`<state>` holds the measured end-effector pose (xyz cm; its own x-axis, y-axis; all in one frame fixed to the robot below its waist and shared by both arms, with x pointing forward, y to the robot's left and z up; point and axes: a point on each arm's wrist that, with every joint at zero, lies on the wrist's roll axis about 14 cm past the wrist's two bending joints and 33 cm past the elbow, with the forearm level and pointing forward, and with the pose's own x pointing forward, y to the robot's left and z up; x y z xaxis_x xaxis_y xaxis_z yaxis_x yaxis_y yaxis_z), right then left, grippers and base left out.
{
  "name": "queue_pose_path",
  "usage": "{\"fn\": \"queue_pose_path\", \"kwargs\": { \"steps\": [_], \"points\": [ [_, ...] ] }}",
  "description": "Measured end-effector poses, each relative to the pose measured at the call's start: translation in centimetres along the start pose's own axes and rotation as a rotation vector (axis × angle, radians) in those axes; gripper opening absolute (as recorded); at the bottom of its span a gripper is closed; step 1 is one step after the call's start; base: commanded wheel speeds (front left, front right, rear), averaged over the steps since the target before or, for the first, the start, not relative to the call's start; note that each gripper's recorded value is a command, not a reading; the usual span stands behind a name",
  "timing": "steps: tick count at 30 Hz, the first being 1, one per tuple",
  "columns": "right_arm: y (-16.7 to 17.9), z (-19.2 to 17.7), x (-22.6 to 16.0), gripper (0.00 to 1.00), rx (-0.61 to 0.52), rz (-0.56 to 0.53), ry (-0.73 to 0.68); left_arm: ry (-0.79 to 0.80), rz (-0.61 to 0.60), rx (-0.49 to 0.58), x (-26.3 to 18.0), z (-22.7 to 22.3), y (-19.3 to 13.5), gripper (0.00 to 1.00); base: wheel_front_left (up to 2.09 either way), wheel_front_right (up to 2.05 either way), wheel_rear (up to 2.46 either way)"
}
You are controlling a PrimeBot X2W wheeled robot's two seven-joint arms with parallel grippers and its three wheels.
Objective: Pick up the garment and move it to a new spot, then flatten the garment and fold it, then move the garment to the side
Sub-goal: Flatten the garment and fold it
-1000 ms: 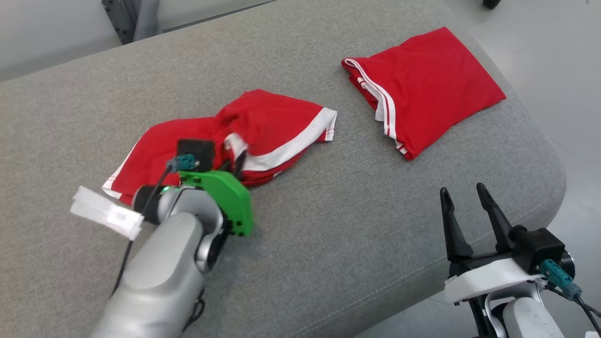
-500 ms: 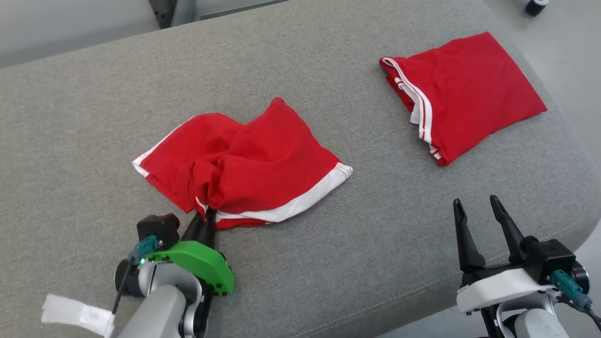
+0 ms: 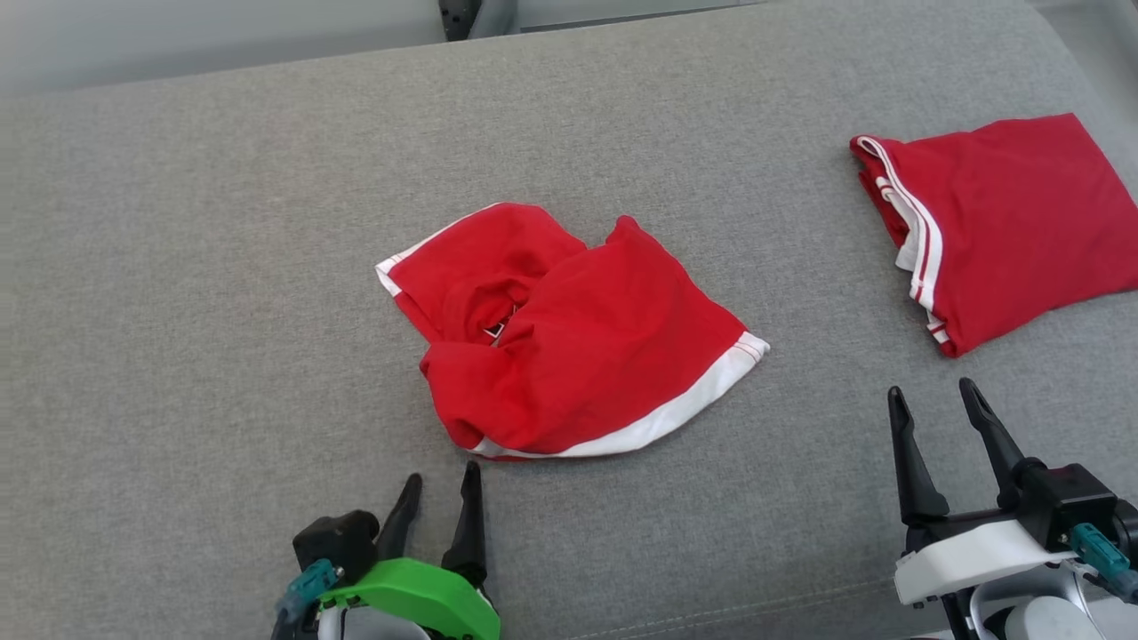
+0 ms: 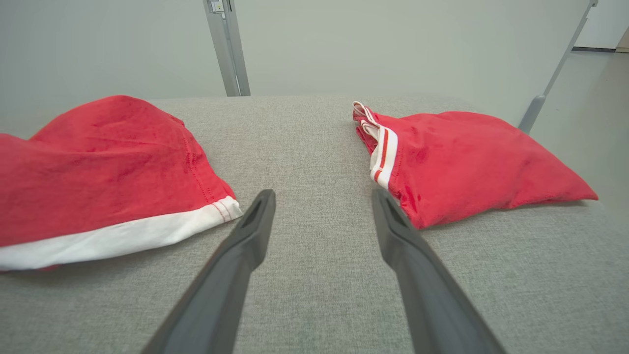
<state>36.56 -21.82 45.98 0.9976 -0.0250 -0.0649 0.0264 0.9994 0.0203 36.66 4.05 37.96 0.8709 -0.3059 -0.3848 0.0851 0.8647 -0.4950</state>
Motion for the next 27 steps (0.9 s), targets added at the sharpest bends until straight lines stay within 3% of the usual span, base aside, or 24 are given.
{"fn": "queue_pose_path", "kwargs": {
  "steps": [6, 11, 14, 18, 19, 20, 27],
  "points": [
    [1.2, 0.5, 0.3, 1.0, 0.002, 0.04, -0.017, -0.14, -0.019, 0.068, -0.9, 4.2, 0.9, 1.0, 0.0, 0.0, 0.0],
    [2.3, 0.6, 0.3, 1.0, 0.008, 0.071, -0.023, -0.211, -0.115, 0.057, 0.1, 7.5, -1.2, 1.0, 0.0, 0.0, 0.0],
    [2.4, 0.6, 0.1, 1.0, 0.009, 0.074, -0.02, -0.161, -0.148, 0.021, 1.0, 7.2, -2.2, 1.0, 0.0, 0.0, 0.0],
    [2.4, 0.3, -0.3, 1.0, 0.012, 0.073, -0.011, -0.04, -0.111, 0.059, 2.3, 5.2, -1.0, 1.0, 0.0, 0.0, 0.0],
    [2.2, 0.3, -0.4, 1.0, 0.012, 0.066, -0.011, -0.019, -0.104, 0.07, 2.6, 4.9, -0.8, 0.88, 0.0, 0.0, 0.0],
    [2.0, 0.4, -0.5, 1.0, 0.012, 0.058, -0.011, 0.0, -0.11, 0.084, 2.9, 4.6, -0.8, 0.0, 0.0, 0.0, 0.0],
    [0.6, -0.1, -1.4, 1.0, 0.011, 0.013, 0.004, -0.008, -0.193, 0.134, 2.9, 6.0, -3.5, 0.0, 0.0, 0.0, 0.0]
  ]
}}
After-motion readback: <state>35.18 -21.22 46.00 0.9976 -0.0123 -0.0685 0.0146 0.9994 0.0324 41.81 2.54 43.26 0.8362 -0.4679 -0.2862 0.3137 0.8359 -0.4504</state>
